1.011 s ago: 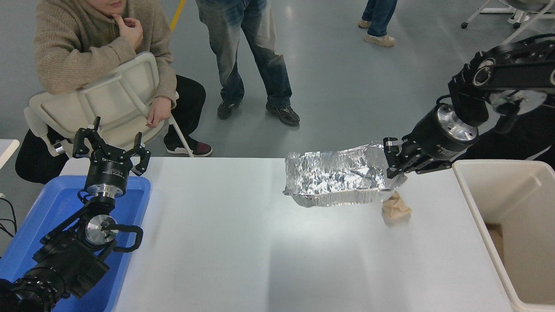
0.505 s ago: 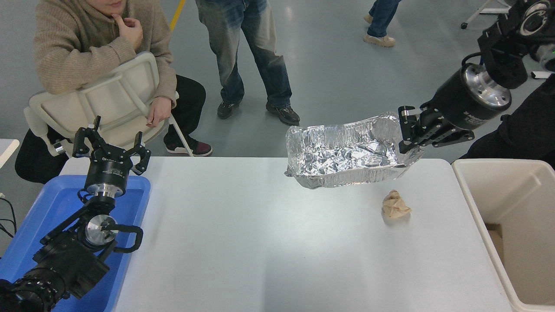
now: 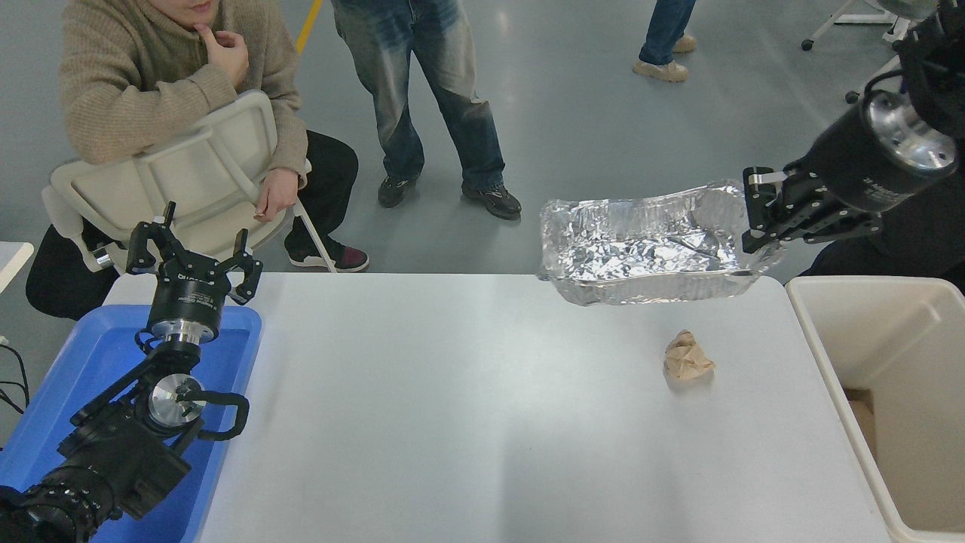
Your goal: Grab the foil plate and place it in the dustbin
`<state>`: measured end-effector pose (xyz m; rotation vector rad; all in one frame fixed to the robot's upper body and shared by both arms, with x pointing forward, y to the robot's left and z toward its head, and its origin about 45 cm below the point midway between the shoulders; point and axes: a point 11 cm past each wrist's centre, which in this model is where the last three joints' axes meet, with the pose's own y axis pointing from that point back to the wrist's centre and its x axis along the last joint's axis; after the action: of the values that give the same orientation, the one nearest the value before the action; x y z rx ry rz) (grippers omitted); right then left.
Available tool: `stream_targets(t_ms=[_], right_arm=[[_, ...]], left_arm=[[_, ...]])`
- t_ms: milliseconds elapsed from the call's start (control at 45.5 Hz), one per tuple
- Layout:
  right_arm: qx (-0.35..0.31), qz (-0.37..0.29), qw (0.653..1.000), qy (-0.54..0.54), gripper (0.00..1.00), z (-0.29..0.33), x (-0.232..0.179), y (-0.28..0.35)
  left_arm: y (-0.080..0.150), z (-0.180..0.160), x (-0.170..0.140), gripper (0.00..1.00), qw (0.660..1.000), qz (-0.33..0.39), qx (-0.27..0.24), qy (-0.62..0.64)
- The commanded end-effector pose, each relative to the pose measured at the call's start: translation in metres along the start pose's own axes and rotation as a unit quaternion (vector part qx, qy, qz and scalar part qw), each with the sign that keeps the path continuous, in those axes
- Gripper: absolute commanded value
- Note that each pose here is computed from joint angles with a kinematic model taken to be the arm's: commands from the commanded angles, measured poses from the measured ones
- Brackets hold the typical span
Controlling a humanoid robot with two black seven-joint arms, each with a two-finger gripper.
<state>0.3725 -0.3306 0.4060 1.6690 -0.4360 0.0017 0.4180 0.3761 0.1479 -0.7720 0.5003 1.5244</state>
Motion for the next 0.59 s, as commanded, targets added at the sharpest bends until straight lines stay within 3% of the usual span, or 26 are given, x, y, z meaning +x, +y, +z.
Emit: stream_targets(t_ms=[0, 264, 571], right_arm=[[-0.034, 0.018, 0.994, -0.105, 0.0, 0.091, 0.003, 0.004], [-0.06, 0.089, 0.968, -0.225, 0.0, 0.19, -0.002, 0.0], [-0.14, 0.146, 0.931, -0.304, 0.0, 0.286, -0.023, -0.025]], left_arm=[[0.0, 0.0, 0.0, 0.99, 1.0, 0.0, 0.0, 0.0], [0.0, 0.0, 0.0, 0.99, 1.0, 0.0, 0.0, 0.0], [0.0, 0.0, 0.0, 0.99, 1.0, 0.0, 0.0, 0.0]])
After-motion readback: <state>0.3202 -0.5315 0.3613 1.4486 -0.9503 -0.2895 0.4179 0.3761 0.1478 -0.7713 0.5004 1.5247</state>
